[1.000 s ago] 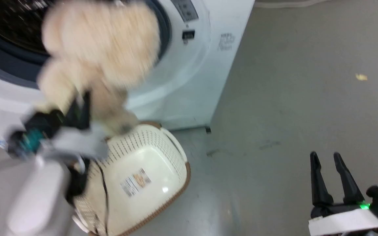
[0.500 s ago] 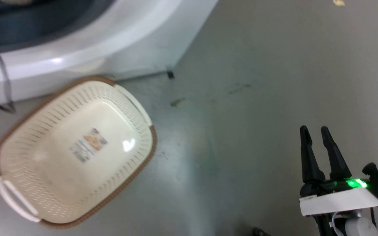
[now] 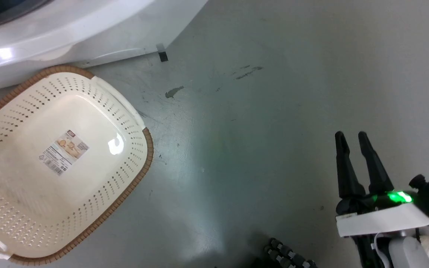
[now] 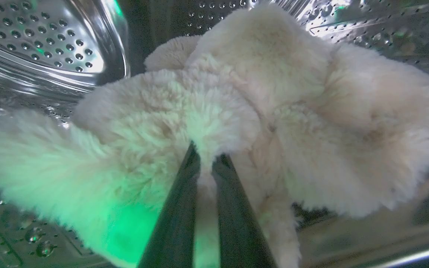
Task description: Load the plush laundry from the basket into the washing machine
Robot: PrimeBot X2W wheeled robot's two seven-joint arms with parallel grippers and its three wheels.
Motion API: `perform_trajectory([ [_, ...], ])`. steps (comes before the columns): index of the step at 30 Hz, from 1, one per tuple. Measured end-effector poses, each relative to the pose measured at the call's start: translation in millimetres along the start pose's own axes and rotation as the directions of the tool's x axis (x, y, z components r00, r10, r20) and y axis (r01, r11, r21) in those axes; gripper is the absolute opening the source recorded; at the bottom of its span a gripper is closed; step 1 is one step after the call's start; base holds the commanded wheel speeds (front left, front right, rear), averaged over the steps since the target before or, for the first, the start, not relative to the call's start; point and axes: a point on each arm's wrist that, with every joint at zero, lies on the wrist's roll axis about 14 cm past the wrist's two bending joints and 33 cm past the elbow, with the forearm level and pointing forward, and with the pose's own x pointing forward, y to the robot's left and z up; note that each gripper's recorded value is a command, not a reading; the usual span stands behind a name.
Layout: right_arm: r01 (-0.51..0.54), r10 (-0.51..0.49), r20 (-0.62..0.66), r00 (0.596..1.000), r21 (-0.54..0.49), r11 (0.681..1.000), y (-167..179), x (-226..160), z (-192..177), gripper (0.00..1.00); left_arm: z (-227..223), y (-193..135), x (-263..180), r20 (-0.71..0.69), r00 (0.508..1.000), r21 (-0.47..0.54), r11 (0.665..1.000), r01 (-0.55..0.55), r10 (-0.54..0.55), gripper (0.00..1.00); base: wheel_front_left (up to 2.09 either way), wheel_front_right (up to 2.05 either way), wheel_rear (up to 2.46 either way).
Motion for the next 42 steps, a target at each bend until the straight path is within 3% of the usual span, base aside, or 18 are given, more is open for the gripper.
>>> perform_trajectory([
  [2, -0.007, 0.007, 0.017, 1.0, -0.002, 1.0, 1, 3, 5, 1.0, 1, 0, -2, 0.009, 1.0, 0.005, 1.0, -0.001, 0.001, 0.0, 0.0, 0.0, 0.0],
  [3, -0.009, 0.009, 0.026, 1.0, -0.006, 1.0, 1, 3, 8, 1.0, 3, 0, -4, 0.017, 1.0, 0.005, 1.0, 0.002, -0.002, 0.13, 0.0, 0.0, 0.0],
  [4, -0.01, 0.011, 0.035, 0.999, -0.01, 1.0, 1, 3, 11, 1.0, 6, 0, -6, 0.031, 1.0, 0.004, 1.0, 0.005, -0.005, 0.43, 0.0, 0.0, 0.0],
  [5, -0.012, 0.013, 0.044, 0.999, -0.014, 1.0, 1, 3, 14, 1.0, 10, 1, -9, 0.045, 0.999, 0.001, 1.0, 0.003, -0.003, 1.0, 0.0, 0.0, 0.0],
  [14, -0.053, 0.063, 0.151, 0.987, -0.075, 0.996, 9, -2, 51, 1.0, 31, -7, -61, 0.182, 0.983, -0.149, 0.989, 0.006, 0.022, 1.0, 0.0, 0.0, 0.0],
  [18, -0.08, 0.1, 0.208, 0.973, -0.101, 0.992, 16, -11, 70, 1.0, 31, -18, -100, 0.216, 0.976, -0.226, 0.974, 0.025, 0.025, 1.0, 0.0, 0.0, 0.0],
  [19, -0.101, 0.125, 0.229, 0.965, -0.111, 0.989, 21, -23, 76, 1.0, 32, -34, -134, 0.228, 0.974, -0.267, 0.962, 0.053, 0.009, 1.0, 0.0, 0.0, 0.0],
  [26, -0.186, 0.215, 0.274, 0.938, -0.127, 0.974, 43, -50, 86, 1.0, 45, -33, -229, 0.336, 0.94, -0.311, 0.949, 0.051, 0.059, 1.0, 0.0, 0.0, 0.0],
  [35, -0.279, 0.329, 0.306, 0.894, -0.195, 0.94, 68, -84, 91, 1.0, 18, -28, -353, 0.365, 0.91, -0.344, 0.937, -0.067, 0.198, 1.0, 0.0, 0.0, 0.0],
  [42, -0.37, 0.427, 0.298, 0.854, -0.229, 0.9, 98, -98, 86, 1.0, -11, -33, -417, 0.343, 0.896, -0.363, 0.919, -0.152, 0.283, 1.0, 0.0, 0.0, 0.0],
])
